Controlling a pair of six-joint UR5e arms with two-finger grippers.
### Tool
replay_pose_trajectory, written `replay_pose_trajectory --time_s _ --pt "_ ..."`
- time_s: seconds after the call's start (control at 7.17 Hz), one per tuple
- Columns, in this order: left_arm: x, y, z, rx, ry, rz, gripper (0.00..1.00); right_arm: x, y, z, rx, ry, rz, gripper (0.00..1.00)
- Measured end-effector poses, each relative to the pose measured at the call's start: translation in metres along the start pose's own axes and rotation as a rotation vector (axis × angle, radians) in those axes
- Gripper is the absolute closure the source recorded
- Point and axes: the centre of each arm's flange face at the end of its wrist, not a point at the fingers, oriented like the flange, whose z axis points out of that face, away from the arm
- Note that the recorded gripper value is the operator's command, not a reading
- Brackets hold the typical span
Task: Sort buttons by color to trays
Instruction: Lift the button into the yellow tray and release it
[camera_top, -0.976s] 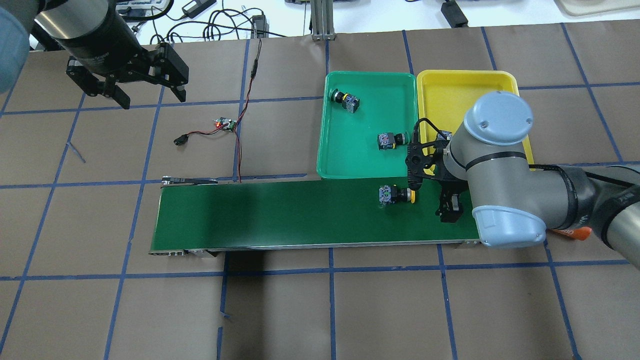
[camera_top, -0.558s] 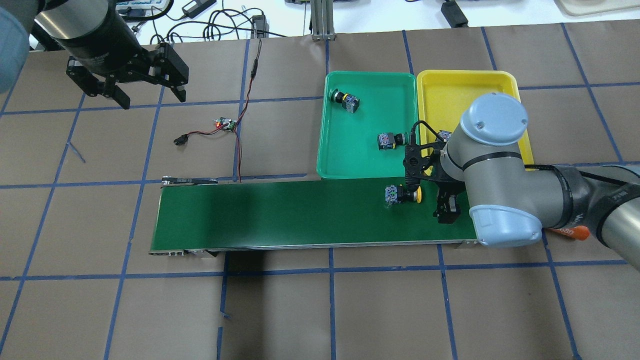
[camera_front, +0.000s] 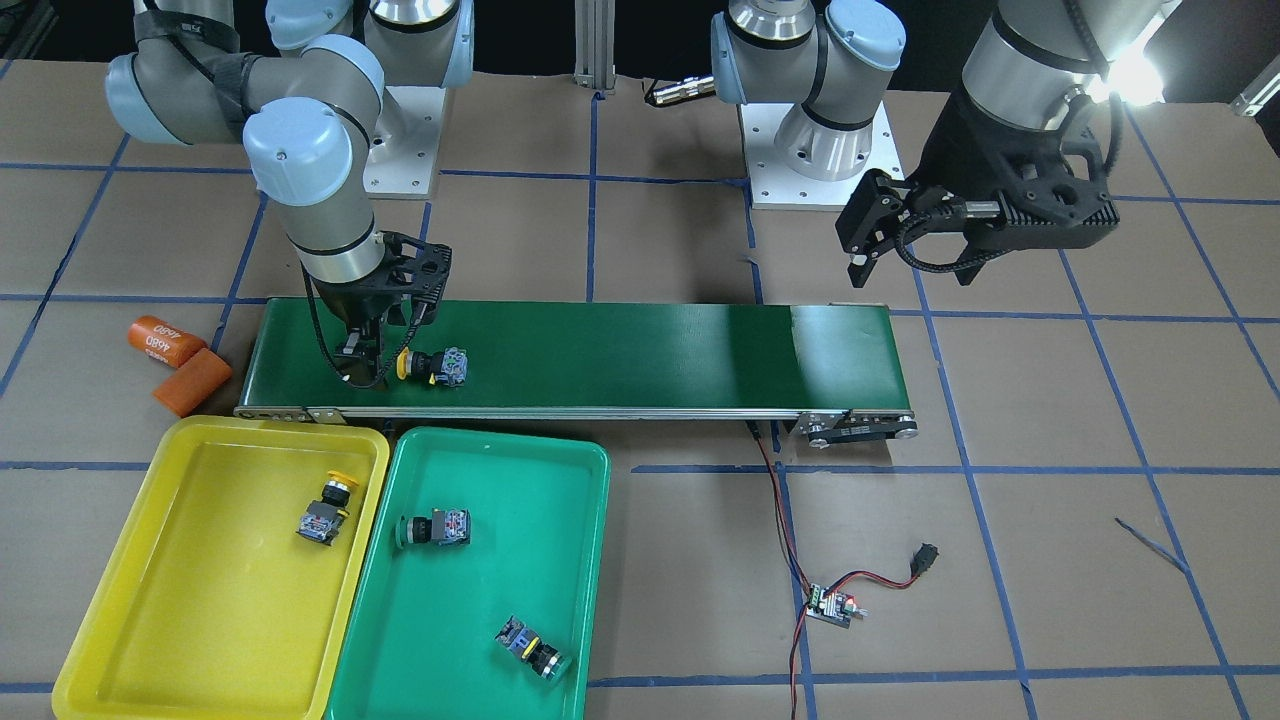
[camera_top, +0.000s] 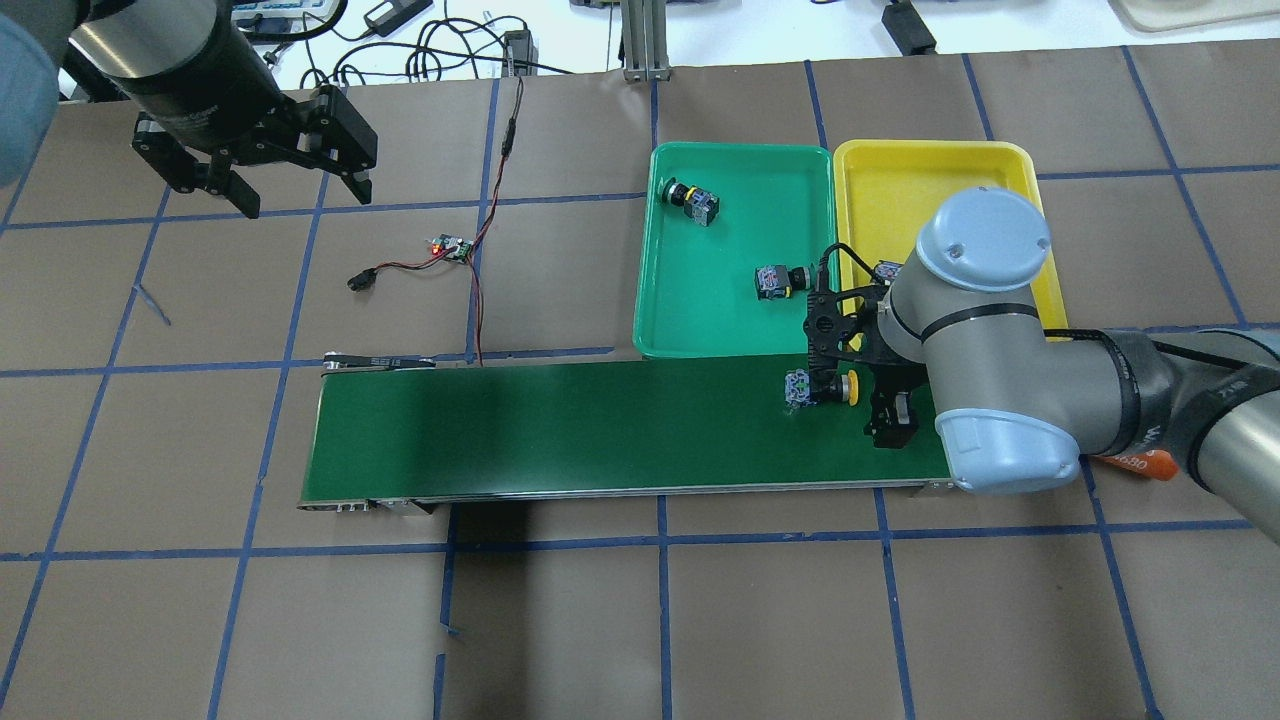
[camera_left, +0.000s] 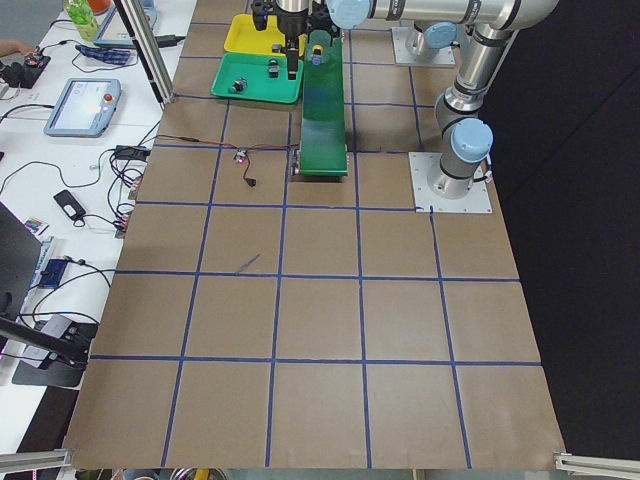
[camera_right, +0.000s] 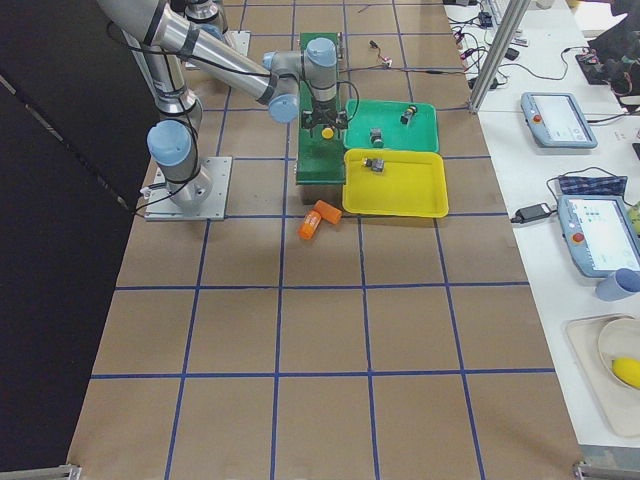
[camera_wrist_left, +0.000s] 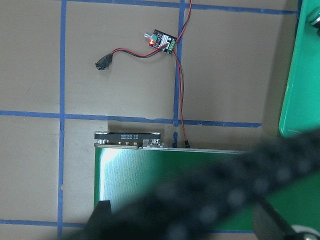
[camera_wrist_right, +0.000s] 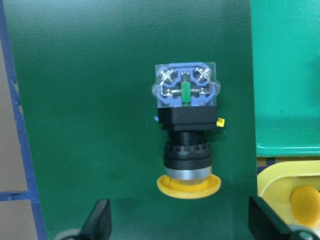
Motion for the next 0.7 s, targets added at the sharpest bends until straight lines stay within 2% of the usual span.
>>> replay_pose_trajectory --time_s 0.28,0.7 --pt "0.0 0.0 0.0 0.0 0.0 0.0 0.0 0.0003 0.0003 0.0008 0.0 -0.002 0.001 0.11" --pt "-0.0005 -0.0008 0.0015 -0.004 0.0 -0.003 0.0 0.0013 0.001 0.0007 -0.004 -0.001 -0.003 0.38"
